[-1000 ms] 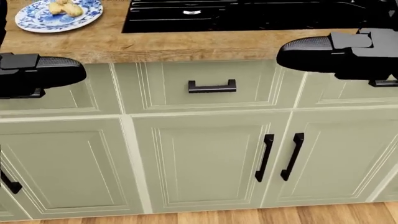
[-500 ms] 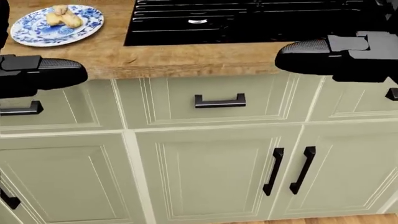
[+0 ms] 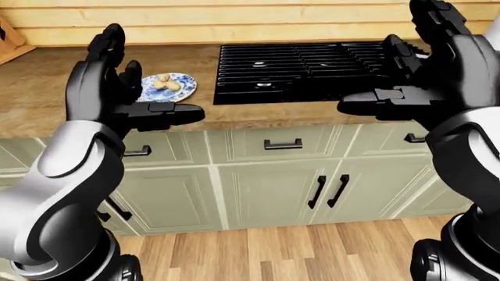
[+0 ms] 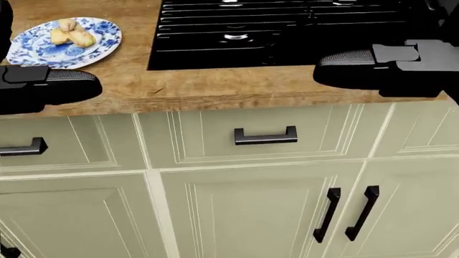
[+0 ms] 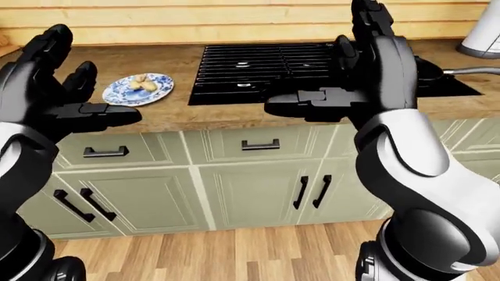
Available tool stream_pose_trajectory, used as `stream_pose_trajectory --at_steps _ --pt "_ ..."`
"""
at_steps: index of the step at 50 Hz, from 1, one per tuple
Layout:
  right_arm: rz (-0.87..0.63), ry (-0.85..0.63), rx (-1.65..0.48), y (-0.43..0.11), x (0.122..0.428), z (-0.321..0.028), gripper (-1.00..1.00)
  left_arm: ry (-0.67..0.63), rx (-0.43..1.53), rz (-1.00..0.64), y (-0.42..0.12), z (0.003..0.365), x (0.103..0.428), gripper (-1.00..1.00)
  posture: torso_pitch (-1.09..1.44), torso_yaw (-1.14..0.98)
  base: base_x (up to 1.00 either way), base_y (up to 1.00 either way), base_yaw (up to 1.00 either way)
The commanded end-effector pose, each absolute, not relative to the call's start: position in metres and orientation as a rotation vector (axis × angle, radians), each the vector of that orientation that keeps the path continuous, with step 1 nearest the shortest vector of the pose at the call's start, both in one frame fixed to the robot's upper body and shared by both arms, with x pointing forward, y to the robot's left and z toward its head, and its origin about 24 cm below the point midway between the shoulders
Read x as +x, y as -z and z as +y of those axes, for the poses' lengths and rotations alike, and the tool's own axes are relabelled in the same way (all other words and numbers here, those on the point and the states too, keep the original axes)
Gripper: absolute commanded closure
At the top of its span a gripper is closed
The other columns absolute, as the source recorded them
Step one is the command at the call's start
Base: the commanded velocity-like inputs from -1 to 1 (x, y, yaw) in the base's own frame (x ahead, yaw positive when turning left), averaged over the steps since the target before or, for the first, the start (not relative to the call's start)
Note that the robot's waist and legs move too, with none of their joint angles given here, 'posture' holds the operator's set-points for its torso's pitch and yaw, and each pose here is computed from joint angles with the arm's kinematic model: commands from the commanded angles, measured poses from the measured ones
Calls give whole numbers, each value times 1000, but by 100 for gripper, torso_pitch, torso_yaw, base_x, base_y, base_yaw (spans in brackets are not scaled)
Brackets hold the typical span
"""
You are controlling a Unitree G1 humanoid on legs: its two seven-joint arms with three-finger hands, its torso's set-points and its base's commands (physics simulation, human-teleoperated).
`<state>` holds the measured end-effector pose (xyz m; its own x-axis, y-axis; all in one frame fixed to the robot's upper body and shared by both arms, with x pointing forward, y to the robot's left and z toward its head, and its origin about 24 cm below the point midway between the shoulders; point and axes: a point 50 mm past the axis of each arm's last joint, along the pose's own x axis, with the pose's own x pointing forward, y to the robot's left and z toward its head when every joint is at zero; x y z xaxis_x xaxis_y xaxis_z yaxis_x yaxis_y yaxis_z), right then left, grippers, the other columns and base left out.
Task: Pick the ginger from the plate and place it in the pan.
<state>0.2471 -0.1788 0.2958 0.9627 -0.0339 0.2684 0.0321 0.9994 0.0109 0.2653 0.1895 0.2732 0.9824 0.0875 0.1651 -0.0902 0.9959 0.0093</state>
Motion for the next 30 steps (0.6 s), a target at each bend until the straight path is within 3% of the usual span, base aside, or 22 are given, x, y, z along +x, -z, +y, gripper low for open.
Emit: stream_pose_trajectory --at_steps 1,30 --pt "-351 62 20 -308 242 -183 -100 -75 14 -250 -287 187 261 -100 0 0 13 7 0" --pt "-353 61 21 -308 241 -183 -100 -74 15 -249 -287 187 260 -100 0 0 14 7 0"
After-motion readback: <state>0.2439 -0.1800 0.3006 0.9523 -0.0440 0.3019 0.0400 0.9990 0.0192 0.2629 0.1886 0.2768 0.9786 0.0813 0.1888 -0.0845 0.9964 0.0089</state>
